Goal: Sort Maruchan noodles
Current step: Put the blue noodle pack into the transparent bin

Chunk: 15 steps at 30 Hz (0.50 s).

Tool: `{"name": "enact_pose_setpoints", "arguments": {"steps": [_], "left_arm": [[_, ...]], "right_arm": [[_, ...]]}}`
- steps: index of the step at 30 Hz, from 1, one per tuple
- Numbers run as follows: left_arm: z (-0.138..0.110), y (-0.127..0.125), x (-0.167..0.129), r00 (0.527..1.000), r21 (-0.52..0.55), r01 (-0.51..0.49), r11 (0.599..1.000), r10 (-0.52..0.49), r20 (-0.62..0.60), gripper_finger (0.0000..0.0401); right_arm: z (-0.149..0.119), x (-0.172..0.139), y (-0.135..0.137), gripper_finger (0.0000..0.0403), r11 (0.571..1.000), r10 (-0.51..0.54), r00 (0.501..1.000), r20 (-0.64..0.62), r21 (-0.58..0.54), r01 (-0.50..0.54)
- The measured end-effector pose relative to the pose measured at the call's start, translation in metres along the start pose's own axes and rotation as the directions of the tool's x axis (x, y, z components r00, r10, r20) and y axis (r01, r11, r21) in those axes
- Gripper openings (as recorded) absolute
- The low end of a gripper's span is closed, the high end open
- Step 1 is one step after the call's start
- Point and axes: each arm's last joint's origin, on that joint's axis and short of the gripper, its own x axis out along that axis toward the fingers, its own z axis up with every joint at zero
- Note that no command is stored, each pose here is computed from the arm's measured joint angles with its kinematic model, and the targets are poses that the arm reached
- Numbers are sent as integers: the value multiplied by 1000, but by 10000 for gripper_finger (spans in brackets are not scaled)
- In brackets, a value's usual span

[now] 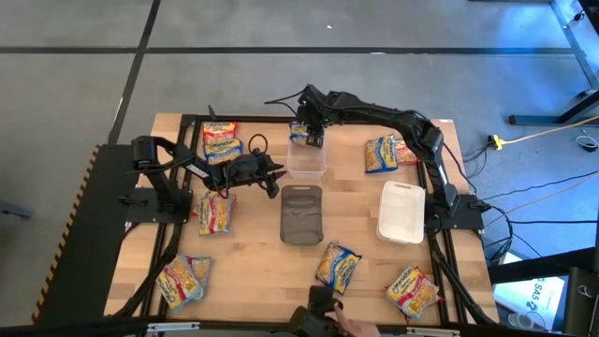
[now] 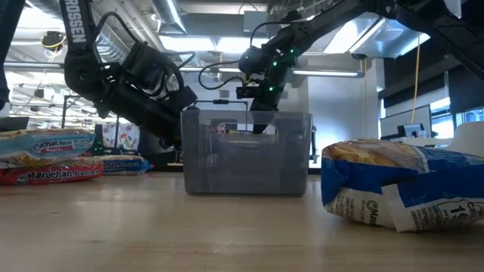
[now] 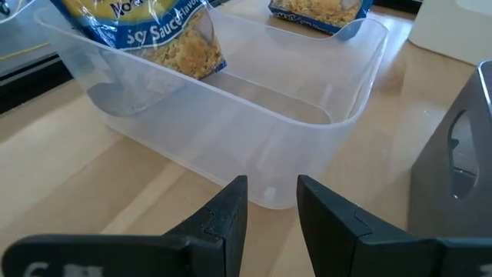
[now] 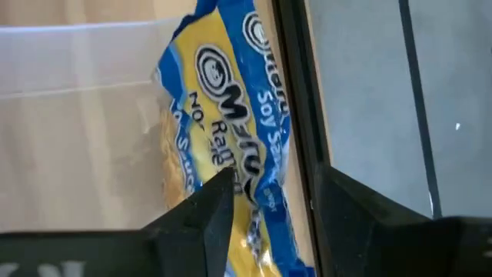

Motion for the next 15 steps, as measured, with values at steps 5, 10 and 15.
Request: {"name": "enact_pose_setpoints", "arguments": {"steps": [5,10,15], "left_arm": [[1,-4,-3,1000,7,13,1000,-13,-7,108],[13,-17,-20,1000,53,7,999,-6,-30,108],[30,-39,-50,997,41,73,996,-72,-20,108]], "right_arm": [[1,-48,5,158,999,51,998,30,-8,-50],[-9,-111,28,158,971,236,969,78,16,-238],[-34,-150,69,158,948,318,936,150,-27,-318]]}}
